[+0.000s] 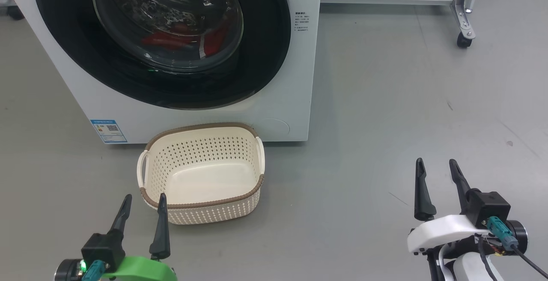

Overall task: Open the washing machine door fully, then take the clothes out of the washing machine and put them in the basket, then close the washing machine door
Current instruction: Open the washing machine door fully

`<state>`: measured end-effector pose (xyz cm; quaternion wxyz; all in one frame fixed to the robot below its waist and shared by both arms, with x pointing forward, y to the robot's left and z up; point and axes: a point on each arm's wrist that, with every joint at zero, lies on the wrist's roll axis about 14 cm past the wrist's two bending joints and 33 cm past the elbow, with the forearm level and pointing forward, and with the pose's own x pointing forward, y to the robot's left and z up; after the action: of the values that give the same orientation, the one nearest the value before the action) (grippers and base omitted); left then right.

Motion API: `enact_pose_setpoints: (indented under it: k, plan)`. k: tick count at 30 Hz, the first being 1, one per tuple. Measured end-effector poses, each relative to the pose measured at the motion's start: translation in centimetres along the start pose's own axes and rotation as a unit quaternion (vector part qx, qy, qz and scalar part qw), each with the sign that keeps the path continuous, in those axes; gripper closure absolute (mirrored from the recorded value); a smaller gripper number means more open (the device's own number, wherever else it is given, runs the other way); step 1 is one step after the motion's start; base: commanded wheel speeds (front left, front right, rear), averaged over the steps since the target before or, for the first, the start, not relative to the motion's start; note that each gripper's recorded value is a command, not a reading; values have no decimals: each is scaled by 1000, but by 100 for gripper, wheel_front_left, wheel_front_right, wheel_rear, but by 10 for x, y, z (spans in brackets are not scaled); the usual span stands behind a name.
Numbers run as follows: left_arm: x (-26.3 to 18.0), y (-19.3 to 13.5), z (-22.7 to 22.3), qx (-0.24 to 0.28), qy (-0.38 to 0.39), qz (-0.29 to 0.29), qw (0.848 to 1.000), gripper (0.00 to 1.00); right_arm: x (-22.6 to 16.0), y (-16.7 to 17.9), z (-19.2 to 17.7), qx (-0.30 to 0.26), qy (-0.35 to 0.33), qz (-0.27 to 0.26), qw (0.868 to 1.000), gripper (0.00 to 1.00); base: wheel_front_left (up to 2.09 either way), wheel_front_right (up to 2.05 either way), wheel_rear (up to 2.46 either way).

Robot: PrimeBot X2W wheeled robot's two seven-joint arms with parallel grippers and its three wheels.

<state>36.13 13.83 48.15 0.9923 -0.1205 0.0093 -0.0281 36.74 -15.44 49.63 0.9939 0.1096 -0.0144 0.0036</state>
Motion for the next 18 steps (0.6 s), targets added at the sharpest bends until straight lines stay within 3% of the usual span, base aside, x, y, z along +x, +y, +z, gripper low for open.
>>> enact_pose_setpoints:
  k: [18]
  plan:
    - [-1, -1, -3, -2, 4, -1, 1000, 0, 4, 4, 1, 0, -1, 5, 1000, 0, 0, 0, 0]
